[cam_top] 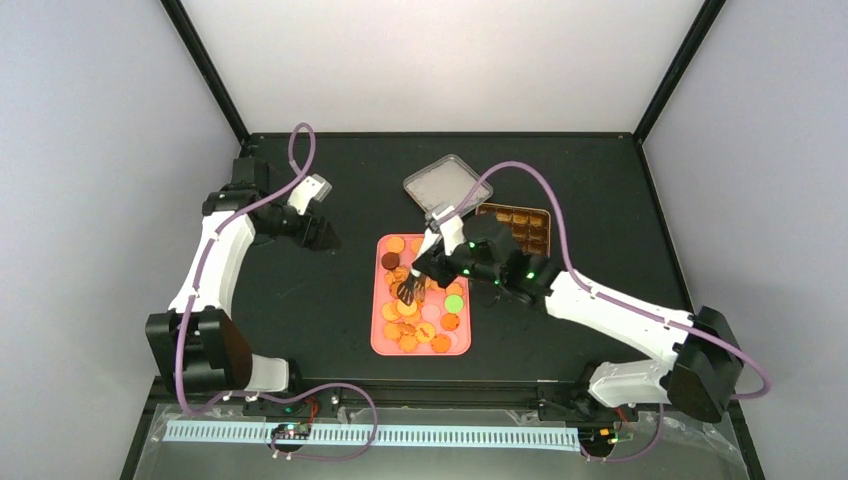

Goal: Pack the cookies
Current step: Pick up the fake cookies from the plate.

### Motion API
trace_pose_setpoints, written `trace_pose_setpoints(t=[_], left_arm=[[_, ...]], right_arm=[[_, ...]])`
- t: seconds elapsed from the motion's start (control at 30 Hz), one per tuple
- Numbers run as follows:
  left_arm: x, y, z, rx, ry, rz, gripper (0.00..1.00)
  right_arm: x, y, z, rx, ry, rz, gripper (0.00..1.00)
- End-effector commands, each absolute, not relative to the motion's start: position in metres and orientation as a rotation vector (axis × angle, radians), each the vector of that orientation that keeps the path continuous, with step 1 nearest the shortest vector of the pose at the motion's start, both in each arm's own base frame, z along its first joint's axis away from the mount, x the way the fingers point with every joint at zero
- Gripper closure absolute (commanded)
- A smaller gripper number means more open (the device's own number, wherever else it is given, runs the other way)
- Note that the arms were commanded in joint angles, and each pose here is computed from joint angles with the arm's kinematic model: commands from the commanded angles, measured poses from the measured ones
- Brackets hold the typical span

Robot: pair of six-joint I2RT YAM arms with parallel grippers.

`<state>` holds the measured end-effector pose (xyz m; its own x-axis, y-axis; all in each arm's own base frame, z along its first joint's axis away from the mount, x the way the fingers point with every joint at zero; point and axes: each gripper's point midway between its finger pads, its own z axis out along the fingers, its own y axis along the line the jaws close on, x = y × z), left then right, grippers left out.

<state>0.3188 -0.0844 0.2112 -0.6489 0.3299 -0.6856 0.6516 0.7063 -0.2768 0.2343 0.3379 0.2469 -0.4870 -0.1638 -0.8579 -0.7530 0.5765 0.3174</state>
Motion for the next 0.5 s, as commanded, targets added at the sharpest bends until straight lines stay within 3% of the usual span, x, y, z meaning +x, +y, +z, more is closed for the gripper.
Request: trace_pose_setpoints(t=[0.0,0.47], left_arm=[[0.299,-0.079,0.205,0.772,2.324,-0.649,0.21],[0.289,-0.078,0.201,0.772,2.339,-0.649,0.19]], right_arm=[[0.246,0.353,0.257,-0.692,1.898,0.787,0.71],[0.248,0.363,0.245,-0.691,1.902,0.718,0.71]])
